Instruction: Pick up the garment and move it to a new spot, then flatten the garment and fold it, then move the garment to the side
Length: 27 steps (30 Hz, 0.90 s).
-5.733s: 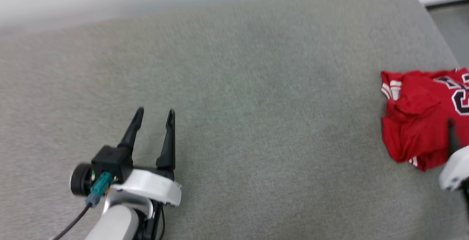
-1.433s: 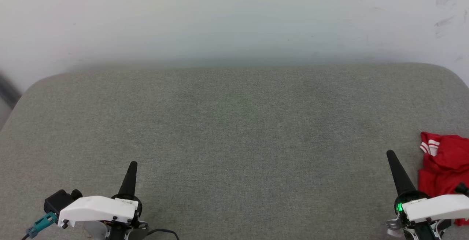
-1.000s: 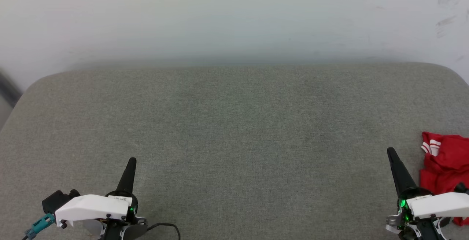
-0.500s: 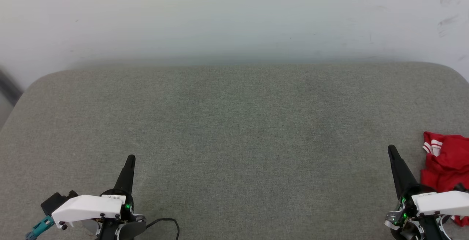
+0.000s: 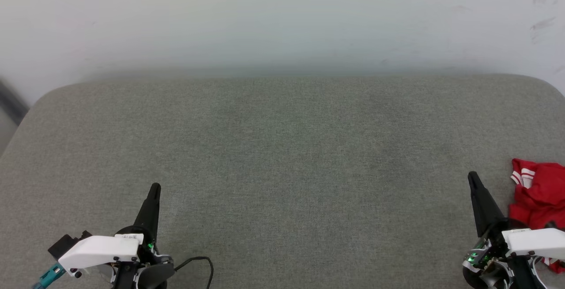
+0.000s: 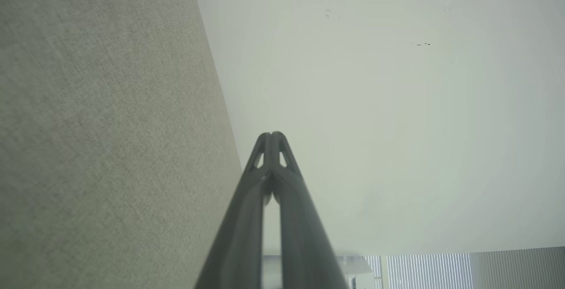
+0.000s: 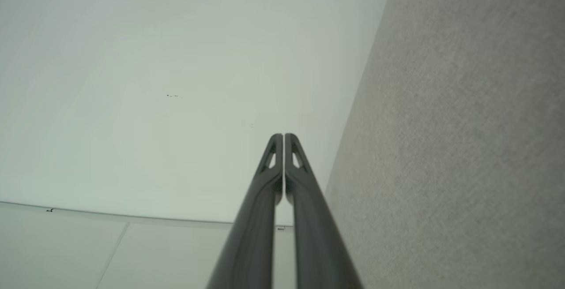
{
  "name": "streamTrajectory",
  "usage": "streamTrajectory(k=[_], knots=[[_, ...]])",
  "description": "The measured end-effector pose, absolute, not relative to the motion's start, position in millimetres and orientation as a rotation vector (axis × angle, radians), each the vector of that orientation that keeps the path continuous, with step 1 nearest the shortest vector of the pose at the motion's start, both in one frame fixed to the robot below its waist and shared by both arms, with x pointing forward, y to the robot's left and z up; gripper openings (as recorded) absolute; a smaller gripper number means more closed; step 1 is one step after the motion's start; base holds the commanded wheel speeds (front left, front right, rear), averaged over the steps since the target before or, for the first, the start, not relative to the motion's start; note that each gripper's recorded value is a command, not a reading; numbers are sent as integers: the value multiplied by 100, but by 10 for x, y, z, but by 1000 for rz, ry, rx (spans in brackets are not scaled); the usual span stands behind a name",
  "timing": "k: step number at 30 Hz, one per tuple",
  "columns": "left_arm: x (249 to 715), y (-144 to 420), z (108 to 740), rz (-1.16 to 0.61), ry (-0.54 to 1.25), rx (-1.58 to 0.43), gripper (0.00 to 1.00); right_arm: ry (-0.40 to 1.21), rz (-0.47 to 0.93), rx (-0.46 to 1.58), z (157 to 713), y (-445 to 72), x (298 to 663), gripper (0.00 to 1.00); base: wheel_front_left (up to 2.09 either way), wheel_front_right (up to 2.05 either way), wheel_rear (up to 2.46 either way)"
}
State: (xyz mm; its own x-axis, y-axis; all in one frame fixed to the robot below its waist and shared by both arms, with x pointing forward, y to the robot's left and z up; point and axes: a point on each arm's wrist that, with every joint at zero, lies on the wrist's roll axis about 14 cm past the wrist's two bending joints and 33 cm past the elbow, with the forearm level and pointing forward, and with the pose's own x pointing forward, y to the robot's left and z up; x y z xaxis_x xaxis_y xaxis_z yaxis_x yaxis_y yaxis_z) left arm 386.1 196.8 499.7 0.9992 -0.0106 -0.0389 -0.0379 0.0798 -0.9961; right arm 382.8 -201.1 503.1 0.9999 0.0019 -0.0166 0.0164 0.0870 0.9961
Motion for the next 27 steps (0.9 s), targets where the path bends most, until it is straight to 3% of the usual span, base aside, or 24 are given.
streamTrajectory(k=[27], knots=[[3877,2001,5046,6,6,-1574,0,7,-9,1571,5039,-2008,3874,0,0,0,0]])
